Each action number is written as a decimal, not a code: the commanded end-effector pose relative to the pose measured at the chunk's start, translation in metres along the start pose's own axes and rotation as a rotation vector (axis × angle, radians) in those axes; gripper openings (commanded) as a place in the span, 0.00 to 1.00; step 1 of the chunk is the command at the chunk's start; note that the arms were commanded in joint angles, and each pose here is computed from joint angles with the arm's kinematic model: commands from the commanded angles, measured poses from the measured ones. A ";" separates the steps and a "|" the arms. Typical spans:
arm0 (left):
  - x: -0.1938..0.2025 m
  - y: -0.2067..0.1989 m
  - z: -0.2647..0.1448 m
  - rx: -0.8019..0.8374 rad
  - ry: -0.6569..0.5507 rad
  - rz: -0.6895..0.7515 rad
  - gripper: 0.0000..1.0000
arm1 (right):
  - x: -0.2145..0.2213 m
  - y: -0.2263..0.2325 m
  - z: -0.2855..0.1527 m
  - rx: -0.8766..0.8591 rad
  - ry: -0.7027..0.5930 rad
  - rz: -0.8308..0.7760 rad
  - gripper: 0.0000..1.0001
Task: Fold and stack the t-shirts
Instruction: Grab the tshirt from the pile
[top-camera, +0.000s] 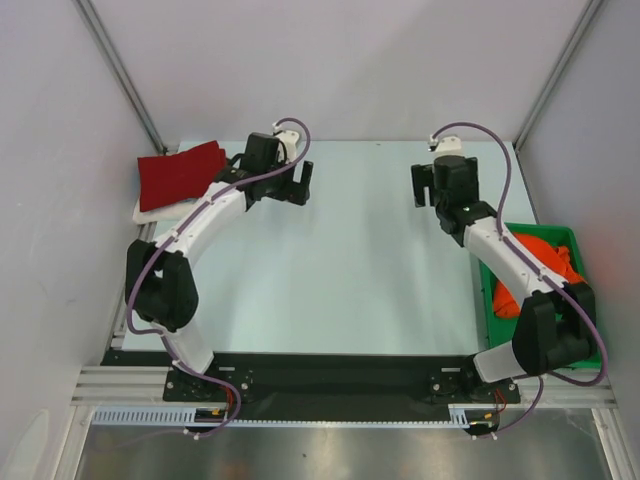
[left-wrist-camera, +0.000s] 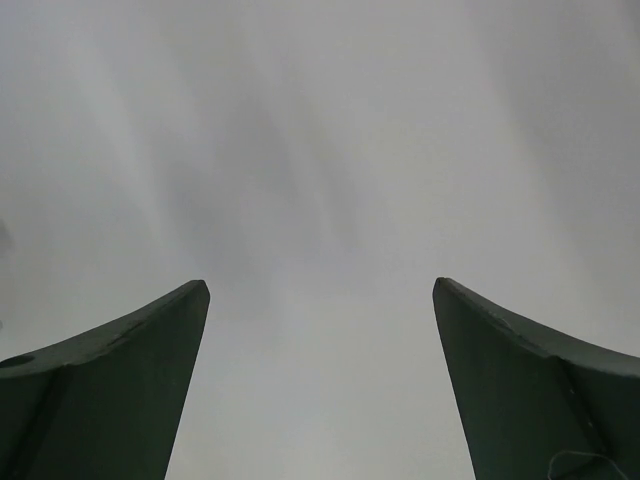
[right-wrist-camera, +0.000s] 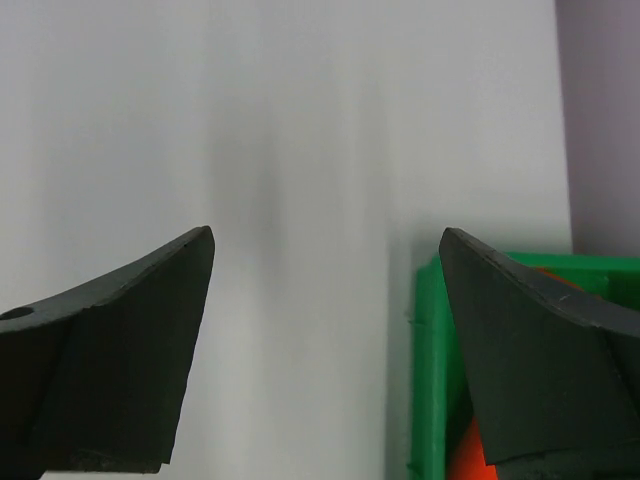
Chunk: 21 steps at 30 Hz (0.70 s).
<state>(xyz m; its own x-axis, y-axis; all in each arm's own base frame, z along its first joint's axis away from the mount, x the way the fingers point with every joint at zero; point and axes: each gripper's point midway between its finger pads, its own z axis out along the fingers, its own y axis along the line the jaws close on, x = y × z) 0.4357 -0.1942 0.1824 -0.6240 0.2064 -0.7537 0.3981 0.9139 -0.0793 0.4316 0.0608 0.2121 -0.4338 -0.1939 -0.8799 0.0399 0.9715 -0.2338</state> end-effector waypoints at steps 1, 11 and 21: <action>-0.027 -0.018 -0.026 0.027 -0.093 0.131 1.00 | 0.003 -0.065 -0.016 0.130 0.021 0.029 1.00; -0.023 -0.027 -0.027 0.065 -0.064 0.172 1.00 | 0.065 -0.186 -0.074 0.185 0.213 0.148 0.85; -0.018 -0.026 -0.020 0.069 -0.045 0.191 1.00 | 0.129 -0.210 -0.114 0.318 0.373 0.098 0.58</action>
<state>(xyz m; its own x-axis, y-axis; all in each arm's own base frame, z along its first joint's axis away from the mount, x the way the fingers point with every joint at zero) 0.4182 -0.2102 0.1945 -0.5475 0.3469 -0.7615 0.5293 0.8484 0.0060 0.2864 -0.1431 0.2091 -0.6491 0.0086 -0.7606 0.3353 0.9008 -0.2759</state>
